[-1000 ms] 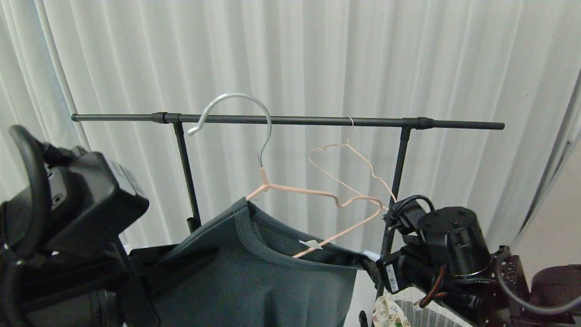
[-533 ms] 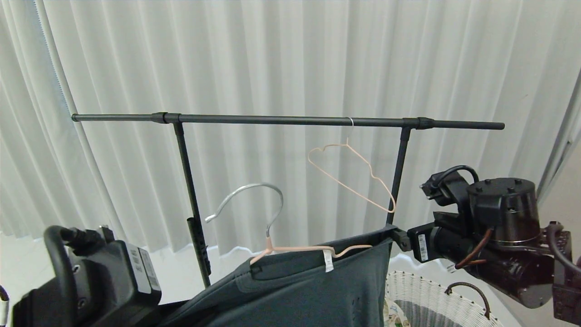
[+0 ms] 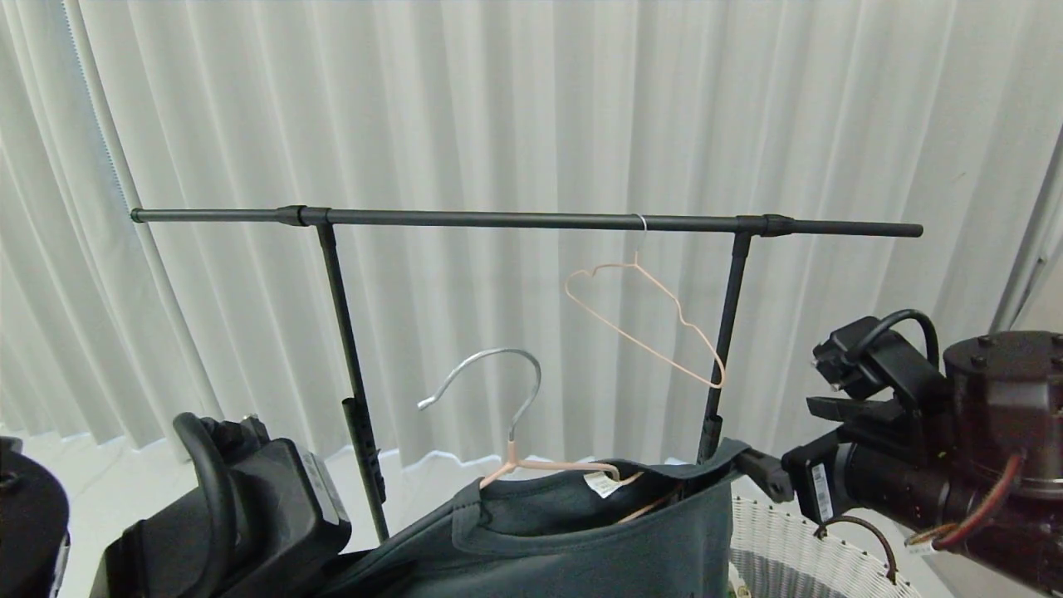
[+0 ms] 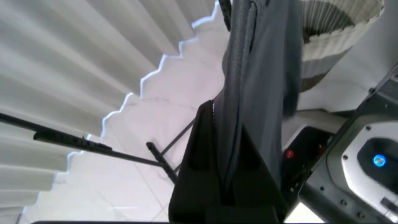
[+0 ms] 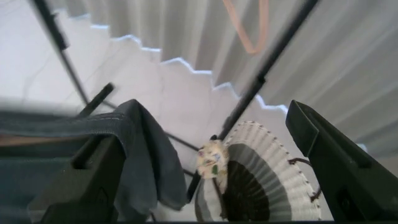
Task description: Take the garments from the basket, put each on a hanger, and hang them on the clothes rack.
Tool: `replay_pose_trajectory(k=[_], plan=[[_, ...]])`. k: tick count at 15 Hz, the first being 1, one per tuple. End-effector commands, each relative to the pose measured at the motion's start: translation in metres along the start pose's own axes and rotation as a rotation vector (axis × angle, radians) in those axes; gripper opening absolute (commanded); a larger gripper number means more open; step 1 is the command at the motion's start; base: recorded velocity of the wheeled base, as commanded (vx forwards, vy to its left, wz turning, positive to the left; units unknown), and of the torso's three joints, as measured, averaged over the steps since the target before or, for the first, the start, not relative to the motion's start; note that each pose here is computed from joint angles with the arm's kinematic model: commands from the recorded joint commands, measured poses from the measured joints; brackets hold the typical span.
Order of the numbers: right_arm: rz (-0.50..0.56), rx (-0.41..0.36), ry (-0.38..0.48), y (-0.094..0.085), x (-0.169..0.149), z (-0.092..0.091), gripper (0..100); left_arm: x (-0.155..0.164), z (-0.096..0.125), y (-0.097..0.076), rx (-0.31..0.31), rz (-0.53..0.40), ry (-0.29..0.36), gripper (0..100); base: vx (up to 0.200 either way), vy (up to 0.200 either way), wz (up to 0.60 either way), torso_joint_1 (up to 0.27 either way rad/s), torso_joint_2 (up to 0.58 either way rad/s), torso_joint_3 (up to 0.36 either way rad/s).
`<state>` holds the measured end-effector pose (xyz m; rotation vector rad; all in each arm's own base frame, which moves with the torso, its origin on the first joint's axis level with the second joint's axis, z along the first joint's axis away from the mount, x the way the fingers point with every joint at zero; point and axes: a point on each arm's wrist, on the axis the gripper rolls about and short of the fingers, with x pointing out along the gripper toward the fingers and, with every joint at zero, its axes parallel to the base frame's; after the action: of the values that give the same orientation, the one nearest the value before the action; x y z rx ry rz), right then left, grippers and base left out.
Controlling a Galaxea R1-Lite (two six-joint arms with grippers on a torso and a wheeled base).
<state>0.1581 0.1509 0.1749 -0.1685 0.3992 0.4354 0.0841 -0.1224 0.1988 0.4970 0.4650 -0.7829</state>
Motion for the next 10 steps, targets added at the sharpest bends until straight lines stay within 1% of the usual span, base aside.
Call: replay_pose_trajectory(k=[1, 2, 4, 6, 7, 9, 10], plan=[[0.083, -0.039, -0.004, 0.014, -0.015, -0.008, 100, -0.001, 0.001, 0.001, -0.012, 0.003, -0.005, 0, 0.0, 0.0, 0.0, 0.0, 0.0, 0.0], [0.113, -0.056, -0.001, 0.02, -0.018, -0.011, 100, -0.001, 0.001, 0.001, -0.018, 0.003, -0.007, 0, 0.0, 0.0, 0.0, 0.0, 0.0, 0.0], [0.154, -0.084, 0.017, 0.027, -0.025, -0.015, 100, 0.0, 0.003, 0.003, -0.032, 0.02, -0.021, 0, 0.0, 0.0, 0.0, 0.0, 0.0, 0.0], [0.181, -0.105, 0.036, 0.027, -0.035, -0.018, 100, 0.003, 0.005, 0.011, -0.063, 0.062, -0.03, 0, 0.0, 0.0, 0.0, 0.0, 0.0, 0.0], [0.219, -0.111, 0.035, 0.028, -0.042, -0.018, 100, 0.003, 0.005, 0.012, -0.071, 0.072, -0.037, 0, 0.0, 0.0, 0.0, 0.0, 0.0, 0.0], [0.306, -0.109, 0.027, 0.026, -0.052, -0.016, 100, 0.002, 0.004, 0.012, -0.065, 0.064, -0.041, 0, 0.0, 0.0, 0.0, 0.0, 0.0, 0.0], [0.318, -0.112, 0.025, 0.025, -0.053, -0.015, 100, 0.002, 0.004, 0.011, -0.061, 0.06, -0.039, 0, 0.0, 0.0, 0.0, 0.0, 0.0, 0.0]])
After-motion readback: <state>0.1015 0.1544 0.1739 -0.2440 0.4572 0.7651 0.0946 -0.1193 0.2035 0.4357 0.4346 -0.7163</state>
